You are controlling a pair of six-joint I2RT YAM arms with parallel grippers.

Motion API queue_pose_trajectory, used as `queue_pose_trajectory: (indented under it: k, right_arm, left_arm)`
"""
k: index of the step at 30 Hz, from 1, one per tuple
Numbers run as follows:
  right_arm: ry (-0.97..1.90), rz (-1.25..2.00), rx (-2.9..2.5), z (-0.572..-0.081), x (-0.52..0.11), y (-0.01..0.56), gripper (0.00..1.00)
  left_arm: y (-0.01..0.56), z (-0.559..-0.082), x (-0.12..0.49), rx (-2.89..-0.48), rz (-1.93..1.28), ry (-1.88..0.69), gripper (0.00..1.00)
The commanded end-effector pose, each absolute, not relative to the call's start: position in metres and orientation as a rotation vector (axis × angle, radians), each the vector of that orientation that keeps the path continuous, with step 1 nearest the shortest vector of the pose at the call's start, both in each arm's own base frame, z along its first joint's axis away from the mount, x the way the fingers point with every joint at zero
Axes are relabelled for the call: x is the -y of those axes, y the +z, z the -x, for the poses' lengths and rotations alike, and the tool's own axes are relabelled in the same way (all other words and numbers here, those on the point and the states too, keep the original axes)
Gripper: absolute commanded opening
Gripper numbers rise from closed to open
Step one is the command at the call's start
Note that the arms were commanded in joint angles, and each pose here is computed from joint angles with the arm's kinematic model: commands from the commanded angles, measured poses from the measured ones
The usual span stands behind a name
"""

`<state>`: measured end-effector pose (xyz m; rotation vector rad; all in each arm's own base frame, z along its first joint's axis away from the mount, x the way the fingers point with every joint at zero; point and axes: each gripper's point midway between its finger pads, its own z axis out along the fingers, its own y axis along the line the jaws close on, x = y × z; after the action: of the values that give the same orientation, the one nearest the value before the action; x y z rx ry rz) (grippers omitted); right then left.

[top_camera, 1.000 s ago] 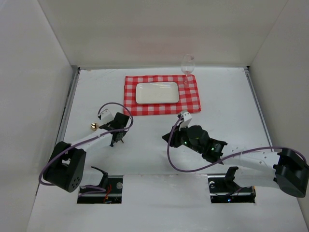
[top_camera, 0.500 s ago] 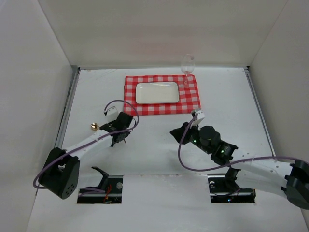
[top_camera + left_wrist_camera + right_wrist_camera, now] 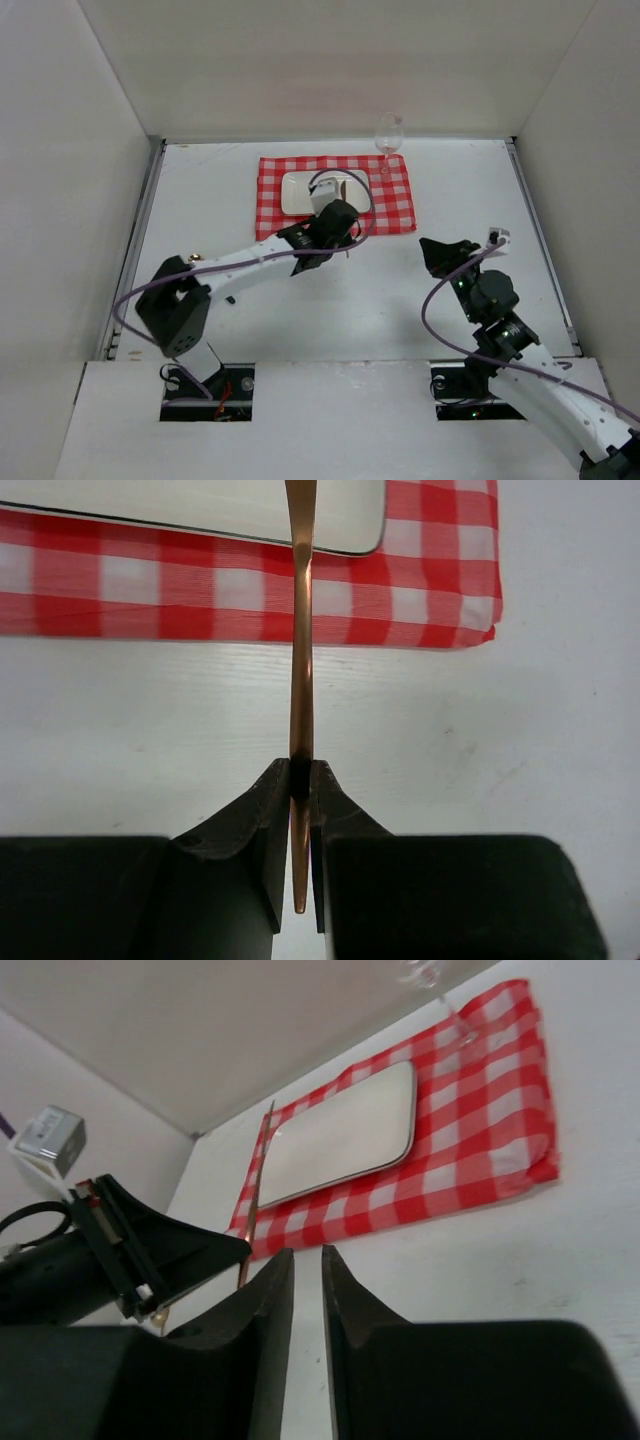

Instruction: Set the dinner table for one person

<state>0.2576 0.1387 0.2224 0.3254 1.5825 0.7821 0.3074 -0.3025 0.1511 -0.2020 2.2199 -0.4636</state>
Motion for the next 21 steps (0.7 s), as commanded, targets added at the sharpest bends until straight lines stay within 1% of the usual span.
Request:
queue_pose_trajectory:
  k: [1,2,4,8,11,14,21]
  right_arm:
    - [0.732,-0.469,-1.556,-0.26,-0.109,0.214,0.2]
    - [0.724,-0.494,-1.55,-0.26,-0.103,0.212,0.15]
    - [0.724,-0.517,-1.546,-0.26,-0.097,0.211,0.12]
    - [0.726,-0.515,-1.56,-0.262,-0.099,0.208,0.11]
    - [0.729,-0.511,-1.563,-0.262,-0.1,0.207,0.13]
    - [0.737,-0.511,-1.552,-0.261,-0.1,0.209,0.17]
    - [0.741,-0.508,-1.563,-0.262,-0.102,0.207,0.25]
  left_arm:
    - [0.171,-0.332,0.355,-2.154,0.176,-0.608,0.0]
    - [0.169,-0.338,0.368,-2.157,0.164,-0.625,0.0]
    - [0.165,-0.348,0.388,-2.168,0.15,-0.65,0.0]
    - [0.16,-0.372,0.411,-2.171,0.158,-0.678,0.0]
    - [0.156,-0.391,0.423,-2.168,0.165,-0.692,0.0]
    - [0.153,-0.407,0.433,-2.168,0.17,-0.701,0.0]
    - [0.129,-0.437,0.441,-2.196,0.221,-0.663,0.0]
